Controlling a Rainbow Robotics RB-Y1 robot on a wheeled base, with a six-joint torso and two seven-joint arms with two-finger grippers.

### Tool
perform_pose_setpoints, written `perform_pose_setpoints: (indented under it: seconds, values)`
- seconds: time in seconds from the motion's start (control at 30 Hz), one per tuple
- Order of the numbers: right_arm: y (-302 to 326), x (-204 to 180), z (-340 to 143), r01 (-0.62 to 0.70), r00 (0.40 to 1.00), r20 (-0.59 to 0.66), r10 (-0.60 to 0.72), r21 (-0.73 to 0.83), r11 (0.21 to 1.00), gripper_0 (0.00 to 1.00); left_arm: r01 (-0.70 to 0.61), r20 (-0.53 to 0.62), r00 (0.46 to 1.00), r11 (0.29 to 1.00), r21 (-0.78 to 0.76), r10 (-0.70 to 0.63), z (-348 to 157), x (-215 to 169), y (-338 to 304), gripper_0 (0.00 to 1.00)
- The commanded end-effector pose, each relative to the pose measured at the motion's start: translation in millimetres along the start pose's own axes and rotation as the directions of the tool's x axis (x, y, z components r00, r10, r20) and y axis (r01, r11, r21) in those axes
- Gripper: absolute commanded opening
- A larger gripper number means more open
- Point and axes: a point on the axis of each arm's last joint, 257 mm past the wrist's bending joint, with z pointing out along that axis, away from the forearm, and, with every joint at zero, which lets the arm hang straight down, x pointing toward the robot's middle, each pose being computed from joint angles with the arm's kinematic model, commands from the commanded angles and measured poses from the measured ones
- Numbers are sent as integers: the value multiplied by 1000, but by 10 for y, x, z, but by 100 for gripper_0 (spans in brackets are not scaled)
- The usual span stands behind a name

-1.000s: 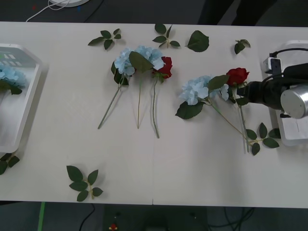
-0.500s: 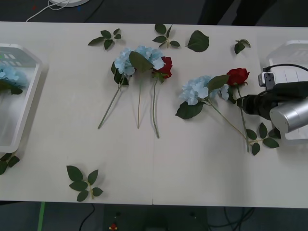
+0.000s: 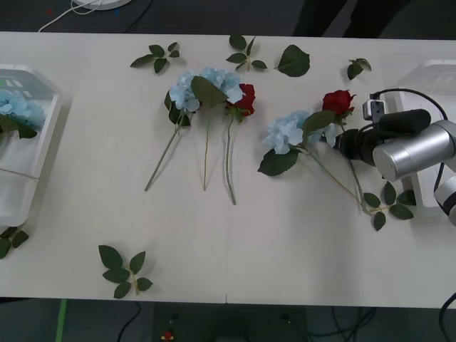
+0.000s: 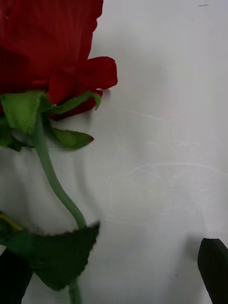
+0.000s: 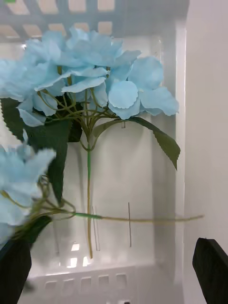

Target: Place the red flowers into the right box and the blue flowers into the left box. If a person shows an open palm, hand one flower to the person first, then continue sorting.

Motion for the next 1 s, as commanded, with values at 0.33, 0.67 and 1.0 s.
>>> perform_pose_setpoints:
  seconds: [0.33,0.67,1.0]
  values:
    - [300,-237,-300,59,998,-6,-60,-73,996,100,-90,22,996,996,4,90,-1053,-473,-10,99]
    - [277,-181,-256,117,993,-1,-118,-39,992,100,-3,3,1000,985,174,3,-1205,-1041,-1039,99]
    - [271,-219,-79,112,994,6,-112,-11,994,100,71,-89,994,994,85,-63,-772,-1333,-1808,99]
